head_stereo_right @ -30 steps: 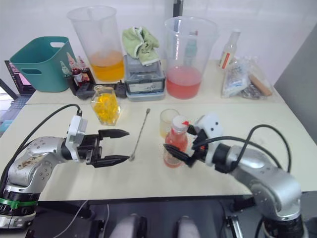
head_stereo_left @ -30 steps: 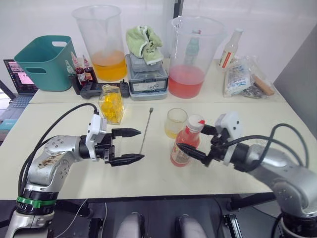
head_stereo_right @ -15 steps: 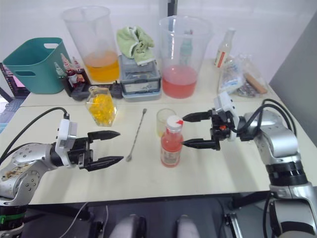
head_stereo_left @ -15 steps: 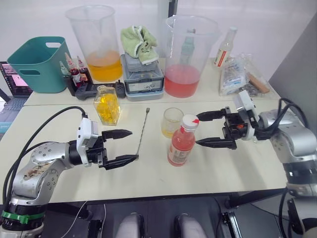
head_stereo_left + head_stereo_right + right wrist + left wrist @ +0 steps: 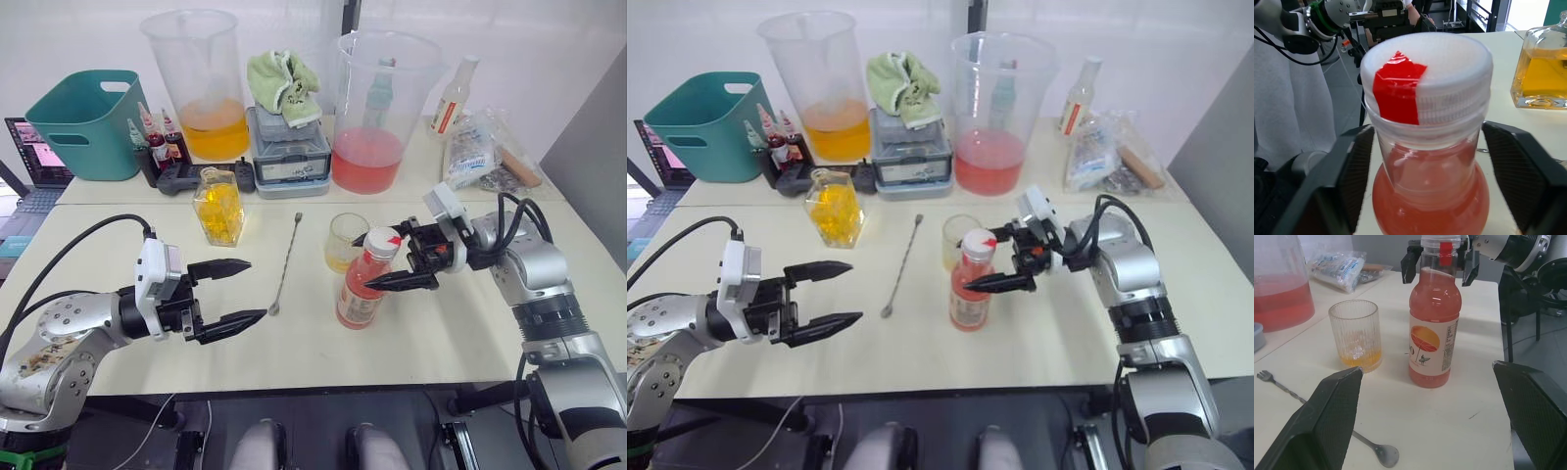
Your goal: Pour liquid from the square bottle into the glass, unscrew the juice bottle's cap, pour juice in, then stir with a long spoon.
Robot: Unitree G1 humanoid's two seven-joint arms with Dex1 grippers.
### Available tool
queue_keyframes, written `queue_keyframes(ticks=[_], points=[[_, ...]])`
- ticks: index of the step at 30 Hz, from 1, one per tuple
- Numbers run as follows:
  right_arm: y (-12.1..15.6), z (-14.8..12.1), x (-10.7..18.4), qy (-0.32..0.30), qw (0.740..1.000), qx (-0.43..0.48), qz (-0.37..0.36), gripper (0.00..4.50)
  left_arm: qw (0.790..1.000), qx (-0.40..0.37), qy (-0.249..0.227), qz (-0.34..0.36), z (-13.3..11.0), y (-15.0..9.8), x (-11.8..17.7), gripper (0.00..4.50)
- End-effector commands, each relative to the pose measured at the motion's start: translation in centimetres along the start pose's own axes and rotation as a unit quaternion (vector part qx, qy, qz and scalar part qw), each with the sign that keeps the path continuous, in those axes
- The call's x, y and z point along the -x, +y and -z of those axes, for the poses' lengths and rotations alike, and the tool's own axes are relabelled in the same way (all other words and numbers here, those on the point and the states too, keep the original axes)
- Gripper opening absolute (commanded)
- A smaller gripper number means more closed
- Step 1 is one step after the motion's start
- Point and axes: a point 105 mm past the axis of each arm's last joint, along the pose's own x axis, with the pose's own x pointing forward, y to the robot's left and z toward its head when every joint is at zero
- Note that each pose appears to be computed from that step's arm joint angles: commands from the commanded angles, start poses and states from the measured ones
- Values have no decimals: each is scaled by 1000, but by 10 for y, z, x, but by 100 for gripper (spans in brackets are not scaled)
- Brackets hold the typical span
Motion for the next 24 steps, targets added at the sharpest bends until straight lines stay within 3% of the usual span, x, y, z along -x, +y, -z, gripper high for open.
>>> queue_keyframes(ticks=[1, 4, 11, 18, 24], points=[[8, -15, 6, -19, 999, 13, -26, 231, 1000, -15, -5, 2, -9, -2, 0, 450], [10, -17, 9, -24, 999, 12, -21, 146, 1000, -13, -7, 5, -8, -1, -2, 450], [17, -37, -6, -56, 997, 41, 44, 144, 1000, -10, -11, 19, -5, -1, -7, 450], [29, -43, -21, -41, 982, 46, 180, 144, 999, -8, -15, 36, -2, 3, -14, 450], [39, -38, -25, -27, 969, 31, 242, 144, 998, -8, -14, 58, 0, 6, -19, 450]])
